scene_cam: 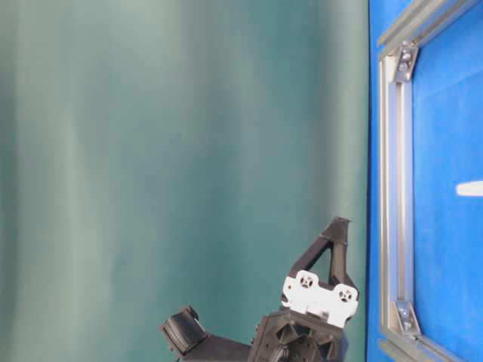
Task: Insert the wire through the string loop located in the center.
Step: 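Move the right gripper with the cable toward the white zip-tie loop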
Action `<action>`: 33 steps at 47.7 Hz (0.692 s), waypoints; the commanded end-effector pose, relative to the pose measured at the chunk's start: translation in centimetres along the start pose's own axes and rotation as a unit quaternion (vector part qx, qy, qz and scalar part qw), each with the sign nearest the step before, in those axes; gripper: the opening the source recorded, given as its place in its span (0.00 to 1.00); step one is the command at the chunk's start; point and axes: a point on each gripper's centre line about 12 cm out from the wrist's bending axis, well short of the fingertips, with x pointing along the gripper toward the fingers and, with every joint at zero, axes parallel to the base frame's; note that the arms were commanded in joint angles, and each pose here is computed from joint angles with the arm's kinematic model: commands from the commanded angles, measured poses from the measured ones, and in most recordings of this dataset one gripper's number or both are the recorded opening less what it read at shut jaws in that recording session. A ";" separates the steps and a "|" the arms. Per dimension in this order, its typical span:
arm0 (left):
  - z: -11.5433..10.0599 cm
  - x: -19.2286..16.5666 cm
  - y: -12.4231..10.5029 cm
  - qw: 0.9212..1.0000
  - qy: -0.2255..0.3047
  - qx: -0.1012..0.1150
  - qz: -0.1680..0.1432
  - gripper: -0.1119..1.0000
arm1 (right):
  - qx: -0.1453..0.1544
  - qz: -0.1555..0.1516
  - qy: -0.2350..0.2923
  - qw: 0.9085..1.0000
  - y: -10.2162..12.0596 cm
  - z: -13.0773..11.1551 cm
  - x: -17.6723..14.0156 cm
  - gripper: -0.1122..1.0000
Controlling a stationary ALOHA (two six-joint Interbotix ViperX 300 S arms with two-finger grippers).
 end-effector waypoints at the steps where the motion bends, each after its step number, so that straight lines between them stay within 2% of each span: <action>1: 1.4 -0.1 0.0 1.000 -0.024 0.000 -0.001 0.10 | 0.004 -0.005 -0.021 1.000 -0.4 0.9 -0.2 0.07; 13: 1.5 -0.1 -0.1 1.000 -0.024 0.000 -0.001 0.10 | 0.027 -0.053 -0.025 0.998 -3.6 1.2 -0.2 0.07; 24: 1.4 -0.2 0.0 1.000 -0.024 0.000 -0.001 0.10 | 0.061 -0.104 -0.019 0.993 -6.8 0.9 0.2 0.07; 33: 1.4 -0.1 0.0 1.000 -0.024 0.000 -0.001 0.10 | 0.068 -0.114 -0.018 0.991 -7.4 0.7 0.2 0.07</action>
